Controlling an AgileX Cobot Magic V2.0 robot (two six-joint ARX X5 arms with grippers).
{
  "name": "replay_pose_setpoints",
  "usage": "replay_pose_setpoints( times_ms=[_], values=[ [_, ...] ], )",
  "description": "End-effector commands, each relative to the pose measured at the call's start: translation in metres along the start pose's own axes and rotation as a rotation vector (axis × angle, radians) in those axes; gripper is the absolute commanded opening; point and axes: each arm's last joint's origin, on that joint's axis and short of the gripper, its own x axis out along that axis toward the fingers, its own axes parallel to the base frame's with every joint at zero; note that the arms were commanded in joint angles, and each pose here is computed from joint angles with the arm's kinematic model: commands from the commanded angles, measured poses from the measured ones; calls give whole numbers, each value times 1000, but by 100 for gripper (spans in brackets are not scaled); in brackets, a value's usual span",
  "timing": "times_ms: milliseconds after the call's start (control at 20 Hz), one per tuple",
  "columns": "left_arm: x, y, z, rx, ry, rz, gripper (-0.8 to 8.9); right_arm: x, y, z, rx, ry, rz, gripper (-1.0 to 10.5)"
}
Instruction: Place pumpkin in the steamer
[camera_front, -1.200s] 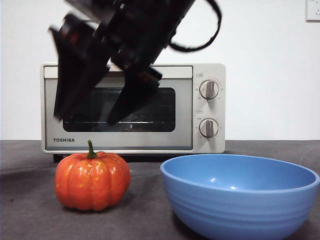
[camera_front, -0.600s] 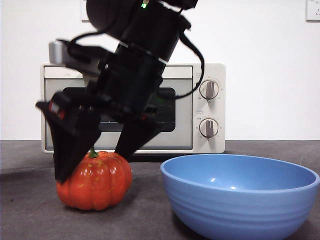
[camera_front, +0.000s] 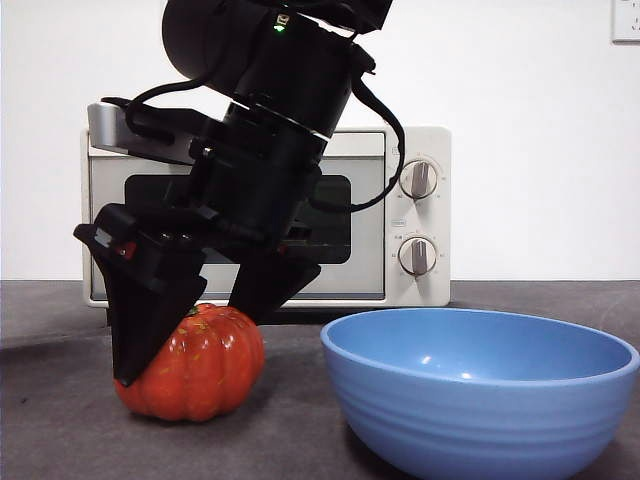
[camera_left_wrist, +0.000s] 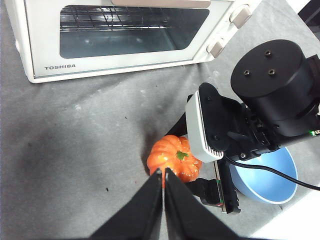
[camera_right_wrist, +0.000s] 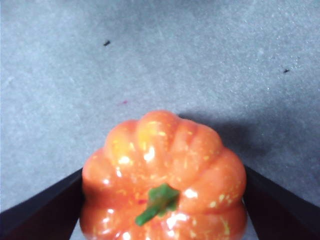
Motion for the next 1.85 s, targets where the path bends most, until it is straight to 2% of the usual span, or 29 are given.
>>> replay_pose_setpoints(
  times_ms=[50,400,650,900,1050,1350,1600,1850],
  values=[
    [-3,-2,5,26,-19,-6,15,7,5,3,-7,12,8,353],
    [-3,-2,5,27,-19,-6,15,-18,6,18,0,-52,-17,354],
    [-3,-2,5,27,-19,-6,15,-74,9,25,18,-108,-24,354],
    [-3,-2,5,27,-19,-6,15,-139,6,14,51,-167,-46,354],
    [-3,-2,5,32,-19,-6,15,-162,4,0,68,-181,-59,354],
    [-3,-2,5,34,-19,-6,15,-158,-1,-52,132,-136,-77,354],
    [-3,-2,5,35,-19,-6,15,-129,0,-86,158,-45,-67,354],
    [-3,-2,5,35,-19,-6,15,-103,0,-110,182,-21,-66,355]
  ],
)
